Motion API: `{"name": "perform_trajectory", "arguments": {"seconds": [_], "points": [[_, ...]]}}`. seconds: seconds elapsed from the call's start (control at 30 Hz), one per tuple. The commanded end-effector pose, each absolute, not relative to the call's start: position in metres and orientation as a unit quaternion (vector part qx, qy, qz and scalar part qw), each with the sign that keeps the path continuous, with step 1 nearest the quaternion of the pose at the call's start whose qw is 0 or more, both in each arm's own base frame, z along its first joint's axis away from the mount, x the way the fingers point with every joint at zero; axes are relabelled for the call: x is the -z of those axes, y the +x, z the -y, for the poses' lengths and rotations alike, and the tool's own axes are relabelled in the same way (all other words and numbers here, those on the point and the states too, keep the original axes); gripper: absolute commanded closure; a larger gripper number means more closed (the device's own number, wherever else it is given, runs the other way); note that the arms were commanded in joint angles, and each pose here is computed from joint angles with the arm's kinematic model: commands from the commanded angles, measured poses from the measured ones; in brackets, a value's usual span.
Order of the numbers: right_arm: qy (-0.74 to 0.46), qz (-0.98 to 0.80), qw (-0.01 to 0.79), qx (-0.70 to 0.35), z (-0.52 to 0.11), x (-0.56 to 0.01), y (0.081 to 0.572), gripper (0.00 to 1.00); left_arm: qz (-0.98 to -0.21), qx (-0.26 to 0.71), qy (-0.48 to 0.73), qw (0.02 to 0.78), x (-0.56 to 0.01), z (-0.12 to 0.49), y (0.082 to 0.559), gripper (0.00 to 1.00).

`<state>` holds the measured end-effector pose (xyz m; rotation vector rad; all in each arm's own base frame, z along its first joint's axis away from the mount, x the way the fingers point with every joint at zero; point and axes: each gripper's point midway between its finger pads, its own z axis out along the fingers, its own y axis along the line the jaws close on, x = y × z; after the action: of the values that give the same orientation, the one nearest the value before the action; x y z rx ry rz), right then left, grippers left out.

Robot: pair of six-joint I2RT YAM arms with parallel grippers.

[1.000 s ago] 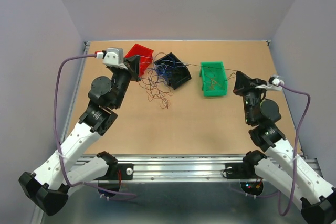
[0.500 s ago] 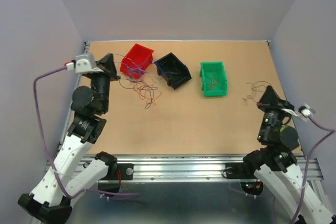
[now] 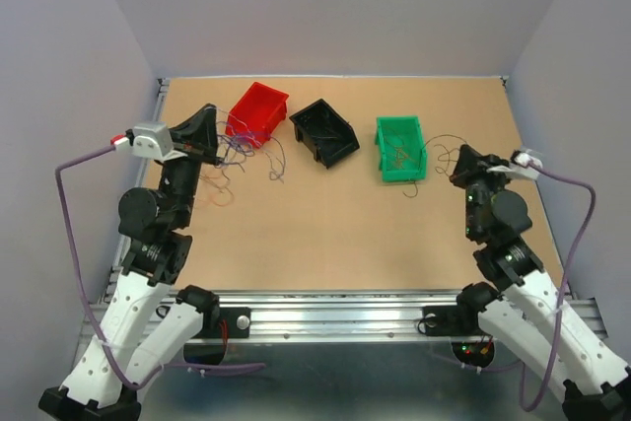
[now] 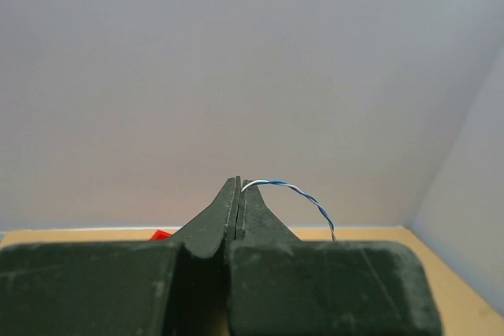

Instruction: Untangle the cables

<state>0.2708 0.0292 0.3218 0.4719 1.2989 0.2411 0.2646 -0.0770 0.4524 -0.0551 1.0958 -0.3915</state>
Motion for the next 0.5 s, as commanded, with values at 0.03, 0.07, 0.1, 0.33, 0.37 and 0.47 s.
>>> {"name": "perform_trajectory", "arguments": {"seconds": [0.03, 0.07, 0.1, 0.33, 0.37, 0.47], "points": [[0.096, -0.65, 0.736, -0.162, -0.097, -0.329, 0.316, 0.99, -0.47, 0.216, 0.04, 0.855, -0.468, 0.096, 0.247, 1.0], [0.09, -0.64, 0.743, -0.174, -0.101, -0.338, 0.315, 0.99, -0.467, 0.215, 0.04, 0.857, -0.468, 0.095, 0.245, 1.0], [0.078, -0.654, 0.732, -0.176, -0.113, -0.325, 0.328, 0.99, -0.464, 0.215, 0.039, 0.859, -0.469, 0.094, 0.243, 1.0], [-0.001, -0.641, 0.722, -0.262, -0.178, -0.335, 0.367, 1.0, -0.444, 0.216, 0.041, 0.869, -0.47, 0.09, 0.23, 1.0], [-0.011, -0.639, 0.719, -0.272, -0.185, -0.338, 0.37, 0.99, -0.441, 0.217, 0.045, 0.87, -0.47, 0.091, 0.229, 1.0], [-0.036, -0.63, 0.713, -0.305, -0.21, -0.342, 0.386, 0.99, -0.434, 0.224, 0.059, 0.871, -0.47, 0.096, 0.225, 1.0]]}}
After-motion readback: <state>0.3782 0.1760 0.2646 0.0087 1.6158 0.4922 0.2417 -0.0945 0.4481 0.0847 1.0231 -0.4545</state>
